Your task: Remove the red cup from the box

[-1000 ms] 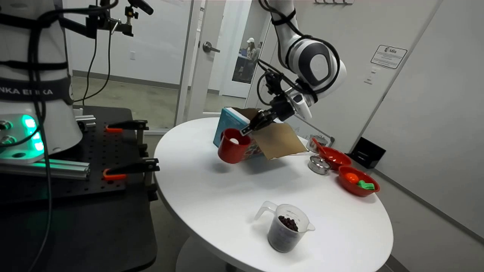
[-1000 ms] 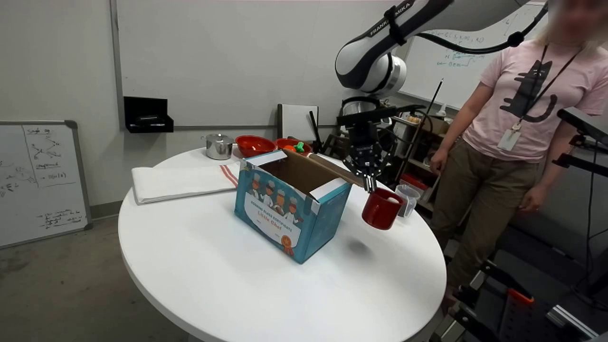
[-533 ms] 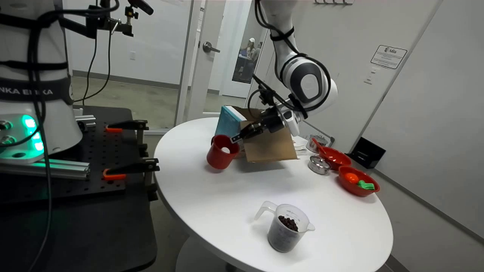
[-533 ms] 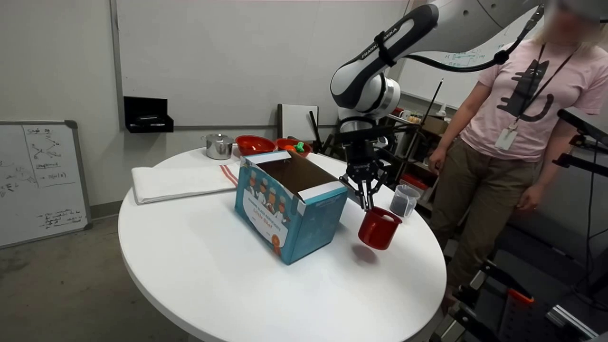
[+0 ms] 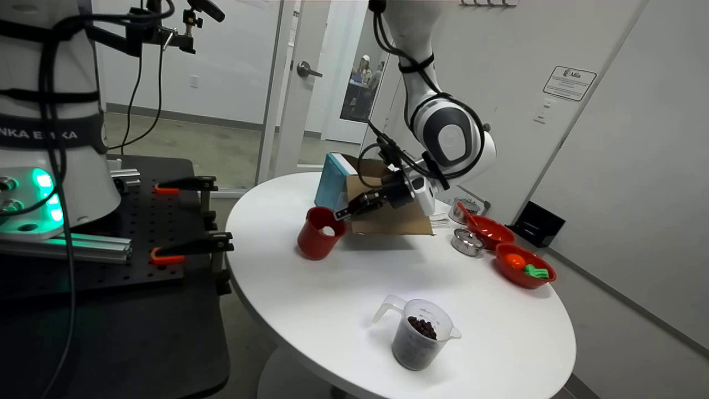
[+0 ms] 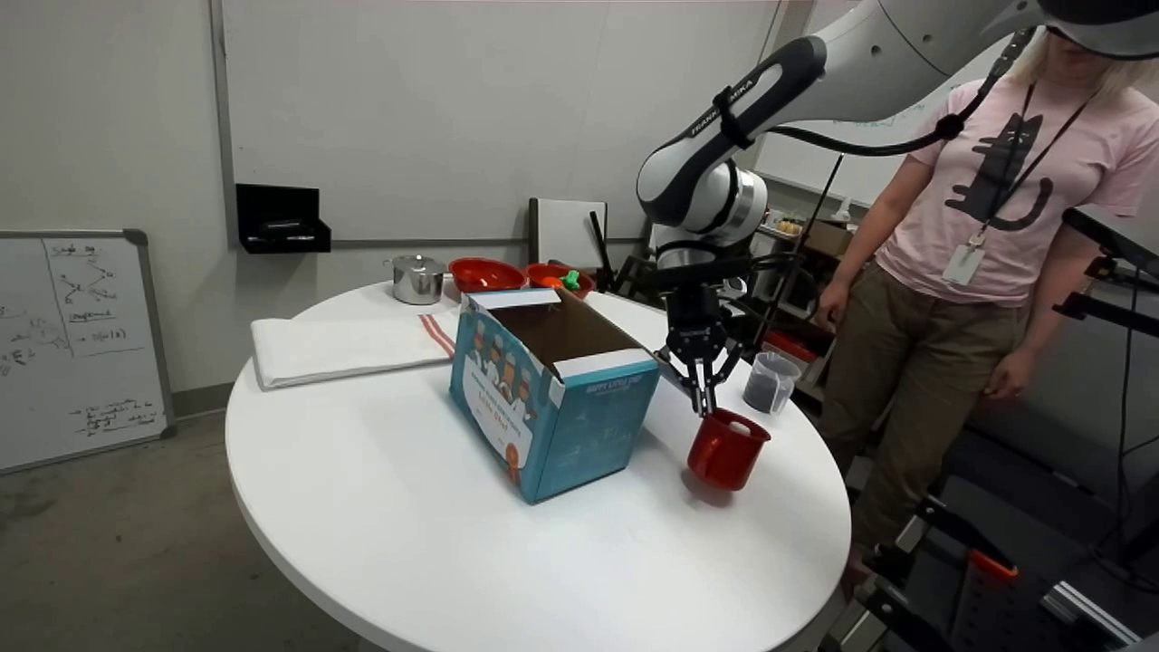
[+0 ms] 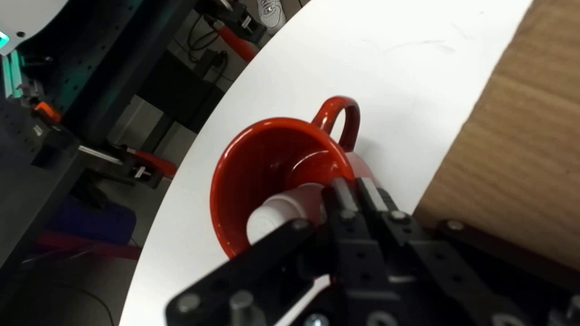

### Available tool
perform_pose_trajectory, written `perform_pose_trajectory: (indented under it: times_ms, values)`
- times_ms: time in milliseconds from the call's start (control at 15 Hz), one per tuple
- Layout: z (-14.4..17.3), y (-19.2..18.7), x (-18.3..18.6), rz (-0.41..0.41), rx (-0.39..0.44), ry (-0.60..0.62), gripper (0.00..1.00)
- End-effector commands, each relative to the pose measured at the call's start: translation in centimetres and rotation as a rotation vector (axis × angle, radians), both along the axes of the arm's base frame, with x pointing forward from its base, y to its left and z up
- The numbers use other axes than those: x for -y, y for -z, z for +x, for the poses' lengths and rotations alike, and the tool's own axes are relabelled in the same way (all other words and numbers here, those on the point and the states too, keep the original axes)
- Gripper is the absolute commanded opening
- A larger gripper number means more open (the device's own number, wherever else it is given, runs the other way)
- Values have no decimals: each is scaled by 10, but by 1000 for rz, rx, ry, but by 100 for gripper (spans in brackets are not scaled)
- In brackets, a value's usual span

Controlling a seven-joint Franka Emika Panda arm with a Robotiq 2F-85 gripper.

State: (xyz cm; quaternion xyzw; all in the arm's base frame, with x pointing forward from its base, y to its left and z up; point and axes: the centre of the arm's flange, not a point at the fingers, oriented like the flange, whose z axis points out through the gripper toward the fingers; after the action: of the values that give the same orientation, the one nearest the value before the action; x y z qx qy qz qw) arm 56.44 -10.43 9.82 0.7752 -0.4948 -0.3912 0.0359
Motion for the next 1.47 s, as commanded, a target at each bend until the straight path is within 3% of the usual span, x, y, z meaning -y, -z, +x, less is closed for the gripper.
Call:
perform_pose_trajectory:
  times_ms: [0,467,933,1400]
  values:
    - [-3,0,15,-12,13,63,2]
    - [-20,-2,51,-88,8,191,2]
    - [-57,-9,92,-125,32,369,2]
    - [-83,-20,109,-182,69,490,2]
